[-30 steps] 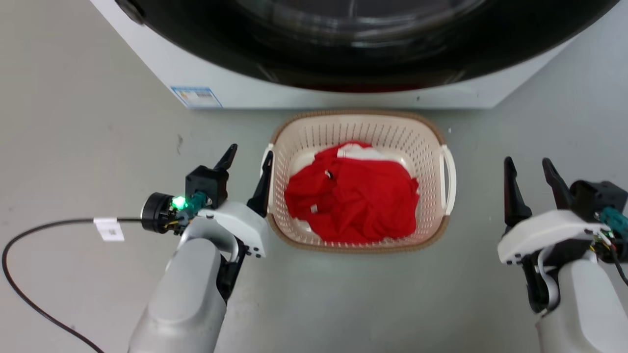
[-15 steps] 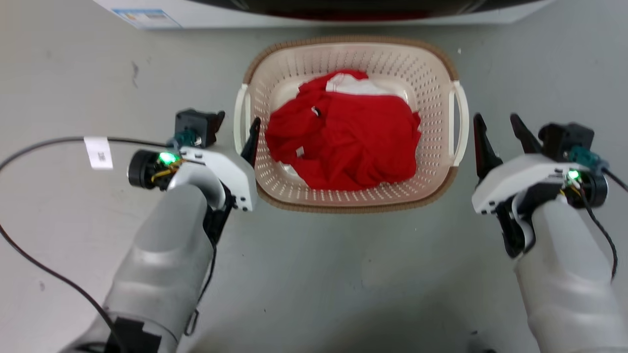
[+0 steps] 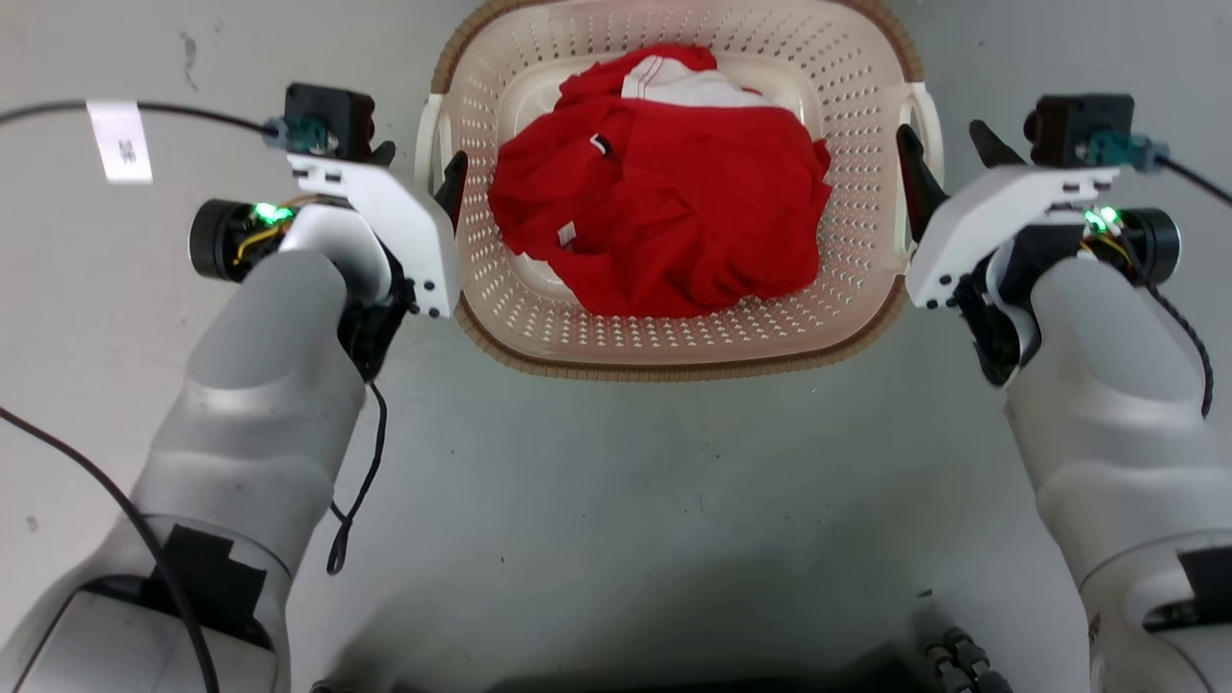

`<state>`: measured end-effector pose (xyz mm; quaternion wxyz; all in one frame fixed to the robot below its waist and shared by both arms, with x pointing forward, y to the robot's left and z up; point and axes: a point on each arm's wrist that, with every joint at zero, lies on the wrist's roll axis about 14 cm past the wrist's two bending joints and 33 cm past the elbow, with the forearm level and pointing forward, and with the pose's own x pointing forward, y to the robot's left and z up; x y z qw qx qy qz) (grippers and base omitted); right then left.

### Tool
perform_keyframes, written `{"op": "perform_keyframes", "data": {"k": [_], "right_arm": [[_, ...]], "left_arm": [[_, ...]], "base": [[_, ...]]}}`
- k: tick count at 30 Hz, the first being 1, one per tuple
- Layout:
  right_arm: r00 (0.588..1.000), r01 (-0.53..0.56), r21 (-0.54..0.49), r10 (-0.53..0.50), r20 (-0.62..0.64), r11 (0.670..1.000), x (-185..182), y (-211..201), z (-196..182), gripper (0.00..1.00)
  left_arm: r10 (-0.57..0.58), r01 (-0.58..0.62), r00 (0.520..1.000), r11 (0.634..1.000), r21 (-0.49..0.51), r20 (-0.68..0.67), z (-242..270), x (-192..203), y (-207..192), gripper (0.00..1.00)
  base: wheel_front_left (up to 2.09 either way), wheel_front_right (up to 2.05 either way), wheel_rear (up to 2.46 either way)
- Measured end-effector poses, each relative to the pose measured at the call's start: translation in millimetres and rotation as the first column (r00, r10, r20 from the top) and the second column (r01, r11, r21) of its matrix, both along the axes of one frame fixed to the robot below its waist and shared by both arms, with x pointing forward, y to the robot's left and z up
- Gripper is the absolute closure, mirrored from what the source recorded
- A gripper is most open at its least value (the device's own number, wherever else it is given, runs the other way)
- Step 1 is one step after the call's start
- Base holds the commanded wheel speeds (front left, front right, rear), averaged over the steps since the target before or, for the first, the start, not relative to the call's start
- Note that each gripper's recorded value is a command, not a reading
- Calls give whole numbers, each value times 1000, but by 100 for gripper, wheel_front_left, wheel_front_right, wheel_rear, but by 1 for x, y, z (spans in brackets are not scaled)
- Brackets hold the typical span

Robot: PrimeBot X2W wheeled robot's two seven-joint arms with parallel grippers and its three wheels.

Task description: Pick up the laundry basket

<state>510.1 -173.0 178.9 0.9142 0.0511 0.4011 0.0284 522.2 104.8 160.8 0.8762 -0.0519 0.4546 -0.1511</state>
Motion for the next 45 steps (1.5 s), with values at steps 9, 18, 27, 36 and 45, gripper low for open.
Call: {"op": "perform_keyframes", "data": {"k": [9, 18, 27, 36, 45], "right_arm": [[978, -34, 23, 38, -204, 999, -12, 13, -38, 0], [959, -35, 55, 49, -280, 998, -21, 23, -50, 100], [949, -63, 78, 84, -302, 995, -29, 33, -37, 100], [917, -64, 113, 103, -384, 992, -58, 40, -5, 100], [902, -64, 137, 116, -416, 988, -83, 41, 43, 100]], "left_arm": [[-1, 1, 984, 1000, 2, -178, -30, -15, 4, 0], [-19, 13, 962, 1000, -23, -271, -39, -28, -1, 100], [-13, 7, 968, 1000, -25, -251, -23, -25, 1, 100], [3, -14, 956, 999, -36, -293, 13, -48, 0, 100], [20, -39, 941, 998, -49, -338, 64, -75, 2, 100]], "base": [[0, 0, 0], [0, 0, 0], [0, 0, 0], [0, 0, 0], [0, 0, 0]]}}
